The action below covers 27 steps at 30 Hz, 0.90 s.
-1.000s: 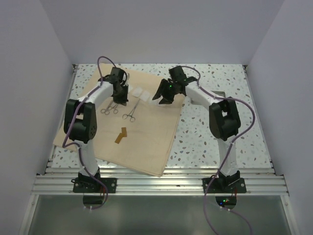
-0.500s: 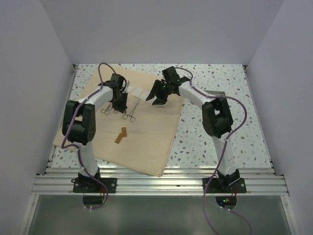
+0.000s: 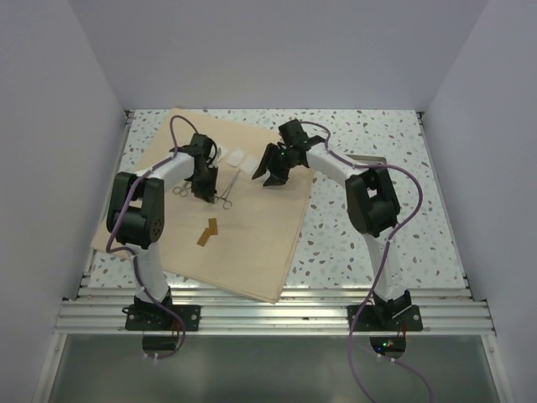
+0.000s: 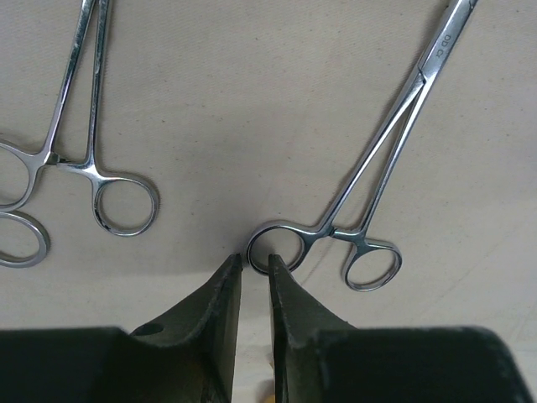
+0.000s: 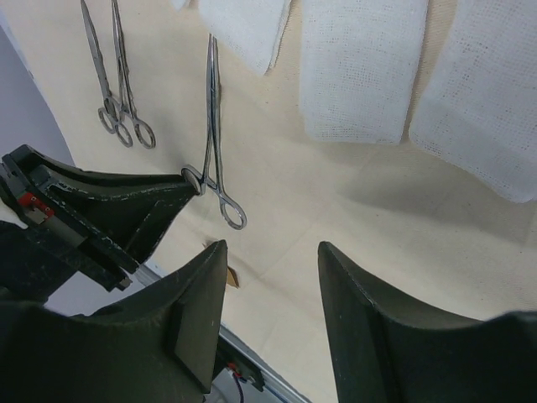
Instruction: Prepare the surgical pack
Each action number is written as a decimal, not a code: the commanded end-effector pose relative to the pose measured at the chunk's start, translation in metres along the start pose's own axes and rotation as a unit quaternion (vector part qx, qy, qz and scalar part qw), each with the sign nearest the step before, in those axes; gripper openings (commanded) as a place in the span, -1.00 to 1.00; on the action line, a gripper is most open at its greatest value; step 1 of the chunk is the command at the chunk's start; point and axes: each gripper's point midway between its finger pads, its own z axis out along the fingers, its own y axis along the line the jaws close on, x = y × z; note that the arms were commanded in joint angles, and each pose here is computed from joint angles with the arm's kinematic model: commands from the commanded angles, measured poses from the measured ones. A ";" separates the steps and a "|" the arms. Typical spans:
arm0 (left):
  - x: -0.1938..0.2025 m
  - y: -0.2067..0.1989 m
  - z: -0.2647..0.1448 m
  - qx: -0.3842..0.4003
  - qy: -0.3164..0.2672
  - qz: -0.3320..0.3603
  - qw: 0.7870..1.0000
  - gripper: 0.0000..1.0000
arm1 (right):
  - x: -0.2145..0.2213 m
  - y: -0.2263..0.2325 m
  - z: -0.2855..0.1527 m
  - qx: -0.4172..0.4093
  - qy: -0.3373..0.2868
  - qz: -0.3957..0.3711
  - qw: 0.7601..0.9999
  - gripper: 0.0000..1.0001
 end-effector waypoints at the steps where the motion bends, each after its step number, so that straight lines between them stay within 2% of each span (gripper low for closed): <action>1: -0.009 0.003 -0.008 -0.007 -0.022 -0.007 1.000 -0.52 | -0.003 0.027 -0.025 -0.036 -0.011 -0.022 0.999 0.02; 5: -0.005 0.003 -0.001 -0.004 -0.018 -0.008 1.000 -0.46 | -0.002 0.031 -0.022 -0.037 -0.010 -0.026 0.999 0.02; 7: -0.003 0.001 0.004 0.001 -0.013 -0.007 1.000 -0.51 | -0.001 0.033 -0.020 -0.037 -0.007 -0.028 0.999 0.02; 11: -0.003 -0.004 0.007 0.016 -0.010 -0.009 1.000 -0.74 | 0.002 0.040 -0.014 -0.040 -0.001 -0.033 0.999 0.03; 13: -0.003 -0.006 0.005 0.020 -0.012 -0.012 1.000 -0.92 | 0.004 0.043 -0.010 -0.041 0.001 -0.033 0.999 0.03; 15: -0.004 -0.007 -0.002 0.020 -0.016 -0.013 1.000 -1.00 | 0.006 0.049 -0.008 -0.046 0.005 -0.037 0.998 0.06; 21: -0.012 -0.010 -0.028 0.025 -0.037 -0.019 0.999 -1.00 | 0.016 0.057 0.011 -0.046 0.020 -0.021 0.998 0.11; 27: -0.014 -0.016 -0.043 0.039 -0.050 -0.029 0.998 -1.00 | 0.030 0.054 0.026 -0.031 0.026 0.000 0.999 0.08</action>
